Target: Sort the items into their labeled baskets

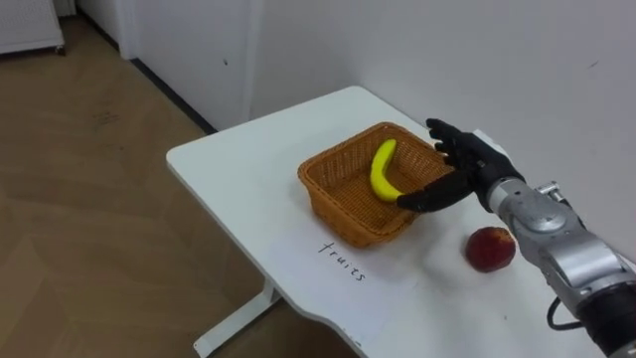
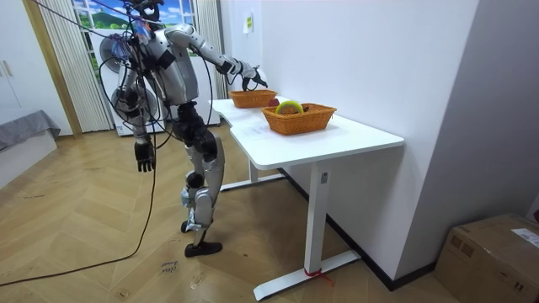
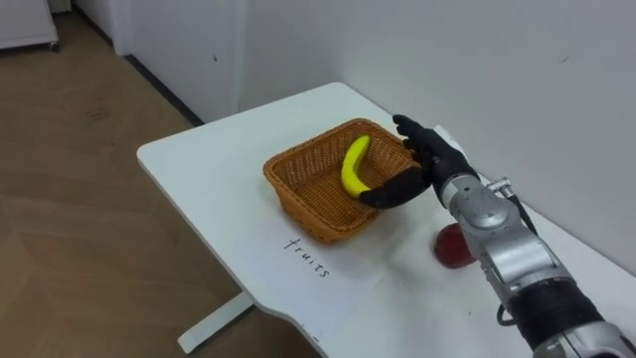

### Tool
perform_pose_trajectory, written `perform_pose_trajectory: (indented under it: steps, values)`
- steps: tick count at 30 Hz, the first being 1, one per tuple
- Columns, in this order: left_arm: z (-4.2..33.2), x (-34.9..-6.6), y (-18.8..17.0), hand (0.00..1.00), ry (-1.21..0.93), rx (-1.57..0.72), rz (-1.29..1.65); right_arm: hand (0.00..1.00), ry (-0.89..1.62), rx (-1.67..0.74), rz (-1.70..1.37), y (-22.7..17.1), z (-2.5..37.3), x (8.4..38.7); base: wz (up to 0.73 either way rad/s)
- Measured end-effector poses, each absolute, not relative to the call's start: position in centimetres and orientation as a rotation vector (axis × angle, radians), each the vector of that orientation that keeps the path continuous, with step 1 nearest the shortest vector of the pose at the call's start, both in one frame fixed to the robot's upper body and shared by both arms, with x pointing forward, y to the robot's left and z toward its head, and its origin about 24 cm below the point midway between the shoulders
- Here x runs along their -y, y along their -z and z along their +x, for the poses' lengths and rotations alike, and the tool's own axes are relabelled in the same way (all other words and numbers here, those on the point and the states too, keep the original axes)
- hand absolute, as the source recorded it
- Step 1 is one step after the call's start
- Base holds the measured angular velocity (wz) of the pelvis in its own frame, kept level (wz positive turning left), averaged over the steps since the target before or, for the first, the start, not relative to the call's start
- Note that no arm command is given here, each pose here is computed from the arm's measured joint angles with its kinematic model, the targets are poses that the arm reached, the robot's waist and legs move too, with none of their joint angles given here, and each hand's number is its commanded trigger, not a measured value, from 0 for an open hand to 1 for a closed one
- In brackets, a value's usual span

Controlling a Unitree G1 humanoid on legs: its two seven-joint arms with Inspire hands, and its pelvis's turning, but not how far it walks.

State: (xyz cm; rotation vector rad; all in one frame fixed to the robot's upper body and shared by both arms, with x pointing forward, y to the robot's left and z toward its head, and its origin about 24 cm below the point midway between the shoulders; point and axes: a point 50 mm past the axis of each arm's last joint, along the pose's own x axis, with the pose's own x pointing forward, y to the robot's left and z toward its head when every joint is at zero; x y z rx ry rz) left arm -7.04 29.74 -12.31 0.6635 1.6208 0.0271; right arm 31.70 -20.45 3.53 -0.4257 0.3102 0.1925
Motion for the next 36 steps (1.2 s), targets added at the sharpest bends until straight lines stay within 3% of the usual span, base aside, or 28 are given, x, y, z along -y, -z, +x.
perform_pose_trajectory:
  steps: [15,24,36]
  values:
    - [-6.4,-29.2,12.6,0.00,-0.017,-1.589,0.647,0.00,-0.187,-0.226,-0.460,-5.0,31.9,20.2,-0.07]
    - [-4.6,-28.4,13.2,0.00,0.006,-1.543,0.639,0.00,-0.065,-0.166,-0.470,-6.9,32.2,22.8,-0.11]
    - [-2.4,-28.5,13.3,0.00,-0.032,-1.457,0.629,0.00,0.032,-0.059,-0.434,-9.1,32.3,23.7,-0.12]
